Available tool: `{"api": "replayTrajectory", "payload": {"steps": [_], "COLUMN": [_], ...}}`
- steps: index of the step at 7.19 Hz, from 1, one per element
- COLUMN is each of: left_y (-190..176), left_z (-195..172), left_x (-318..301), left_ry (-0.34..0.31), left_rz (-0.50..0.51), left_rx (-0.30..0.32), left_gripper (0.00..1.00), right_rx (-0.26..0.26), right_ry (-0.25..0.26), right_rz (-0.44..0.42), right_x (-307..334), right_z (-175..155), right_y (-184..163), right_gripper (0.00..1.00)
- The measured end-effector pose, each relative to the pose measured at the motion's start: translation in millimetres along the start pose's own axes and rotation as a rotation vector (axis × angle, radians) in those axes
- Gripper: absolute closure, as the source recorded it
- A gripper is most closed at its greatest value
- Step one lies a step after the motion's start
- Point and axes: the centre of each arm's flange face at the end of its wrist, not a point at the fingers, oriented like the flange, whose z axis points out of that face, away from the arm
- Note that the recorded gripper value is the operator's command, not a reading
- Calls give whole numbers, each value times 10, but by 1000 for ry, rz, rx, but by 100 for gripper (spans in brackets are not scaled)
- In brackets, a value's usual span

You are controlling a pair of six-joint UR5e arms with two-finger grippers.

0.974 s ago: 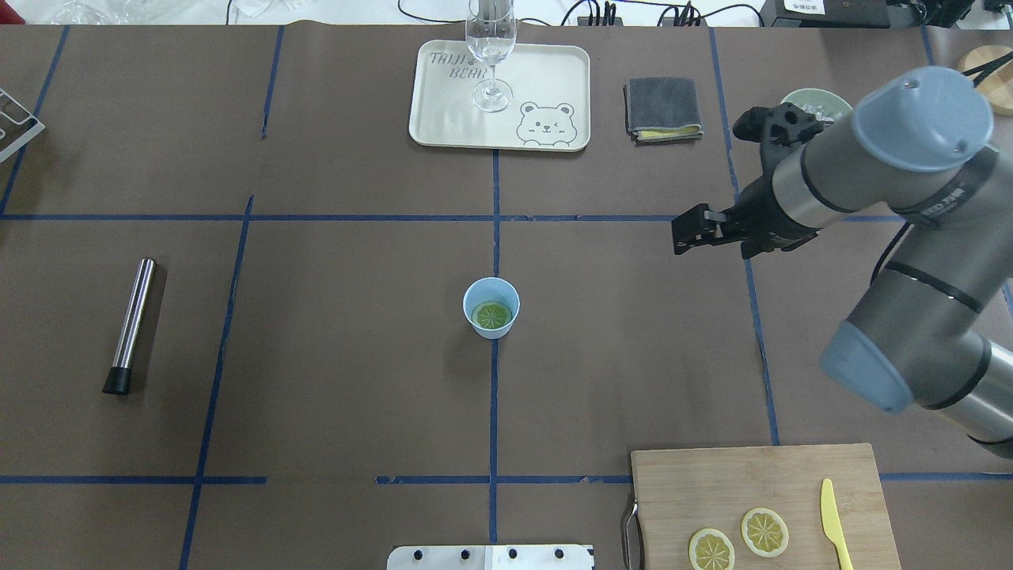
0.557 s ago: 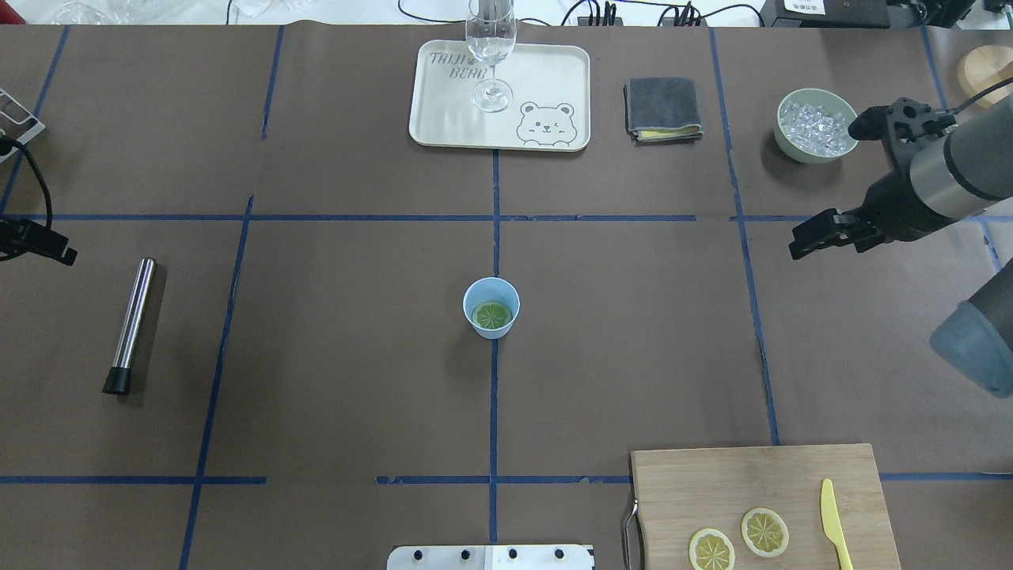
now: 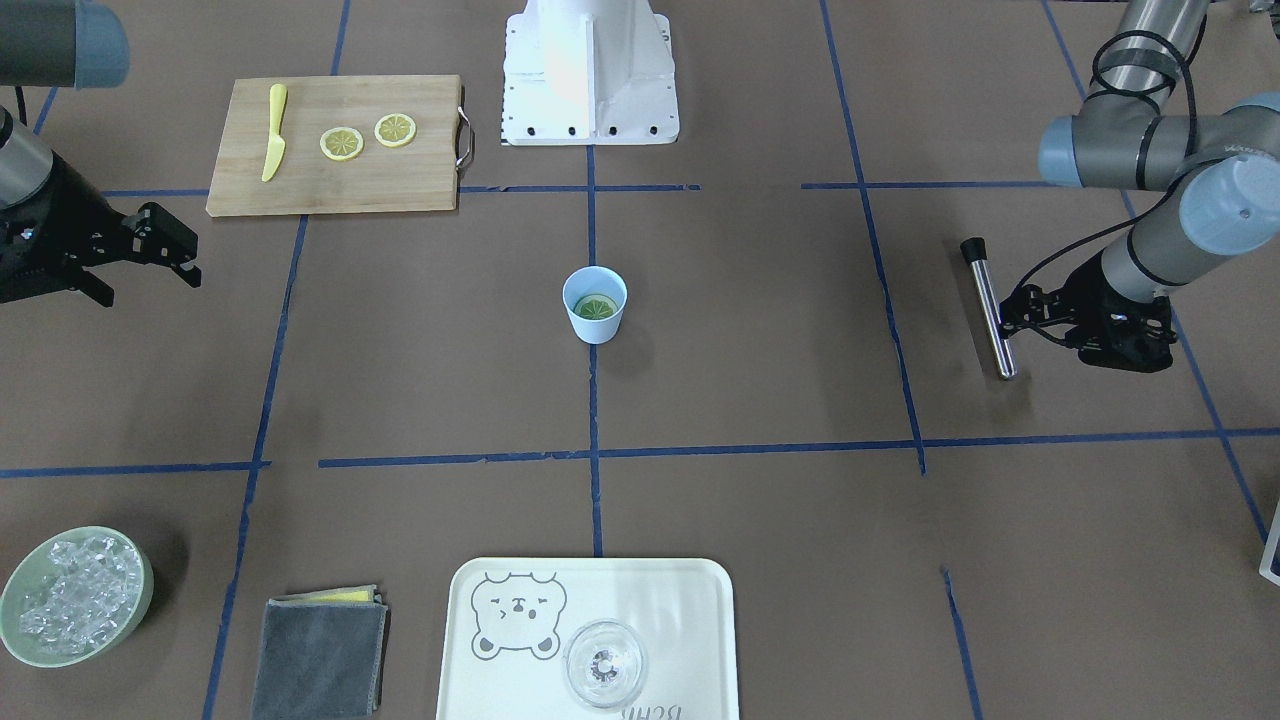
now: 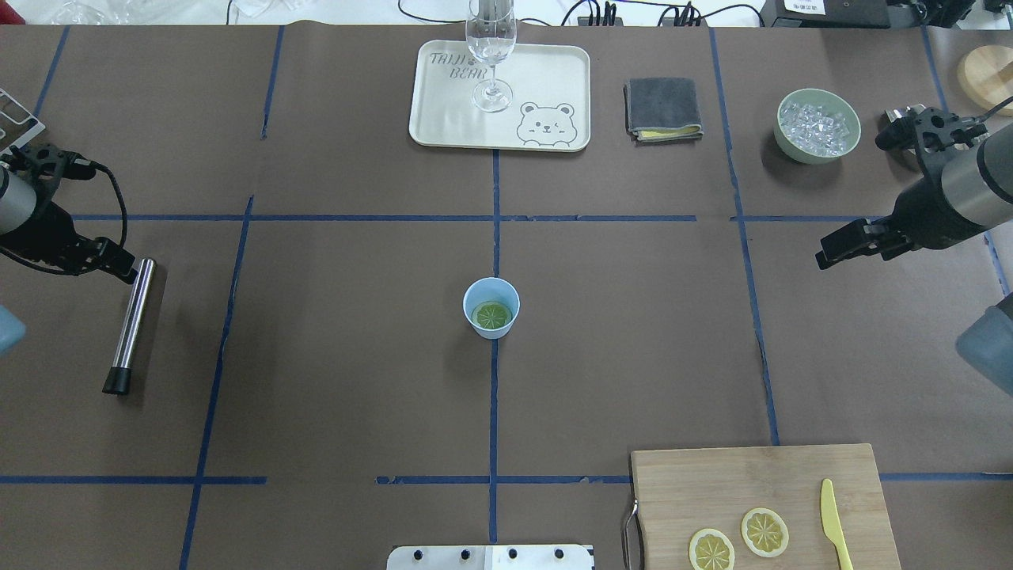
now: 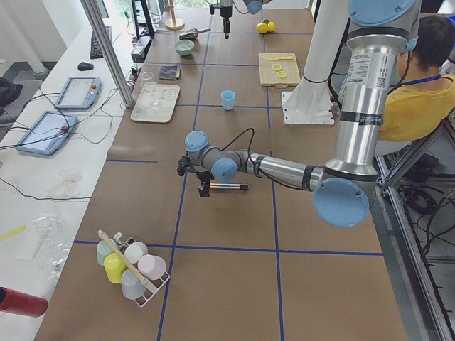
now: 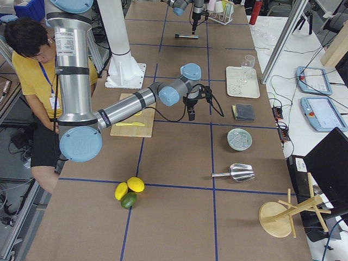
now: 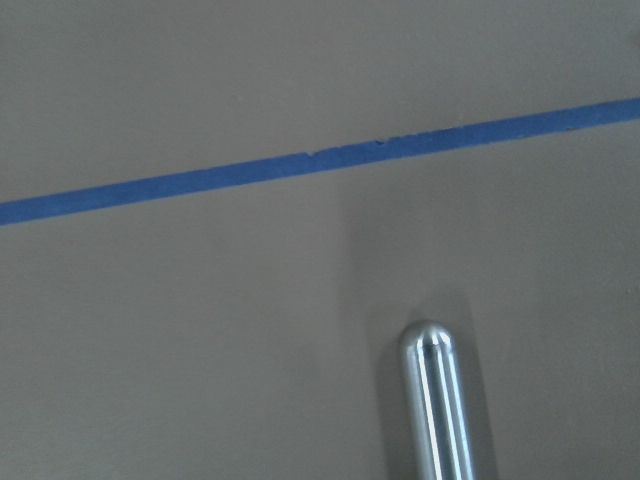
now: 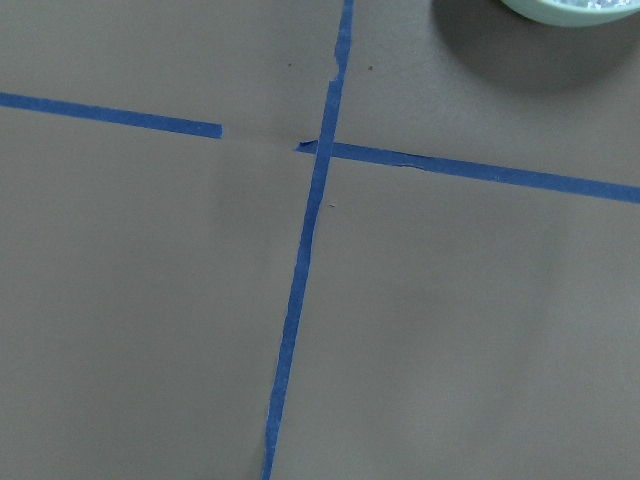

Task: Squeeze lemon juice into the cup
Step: 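Raise the right gripper away while the left gripper grasps the steel muddler, then lift the steel muddler with the left gripper and carry it over the cup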

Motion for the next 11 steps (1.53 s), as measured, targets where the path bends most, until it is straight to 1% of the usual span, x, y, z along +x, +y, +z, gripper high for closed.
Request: {"api": "replayTrajectory", "payload": {"steps": [1,2,3,4,5,8,10,11], "left_y": [14,40,78,118,143,160,179,182], "left_z": [73,153,245,325,366,312,182,73], "left_x": [27,77,169,248,284,394,479,545], "left_ry": [-2,-3,-3,-2,-3,4,16,22], "left_rz": [1,0,-2,0,2,20,34,44], "left_rx": [-14,-28,-45,-59,-67,-64,-43,-22], "left_gripper": [9,13,31,56,100,100,100,100], "right_rx": [-1,-2,-2,-2,-3,-1,1,2], "right_ry": [0,0,0,0,-1,-3,-3,-3], "right_rz": [0,0,1,1,1,1,4,5], "right_x": [0,-2,-3,-5,-10,-20,-23,-27], "right_z": [1,4,7,7,4,-7,-12,-19], "right_y": [2,5,6,7,8,11,11,12], "right_gripper": [0,0,0,0,0,0,0,0]}}
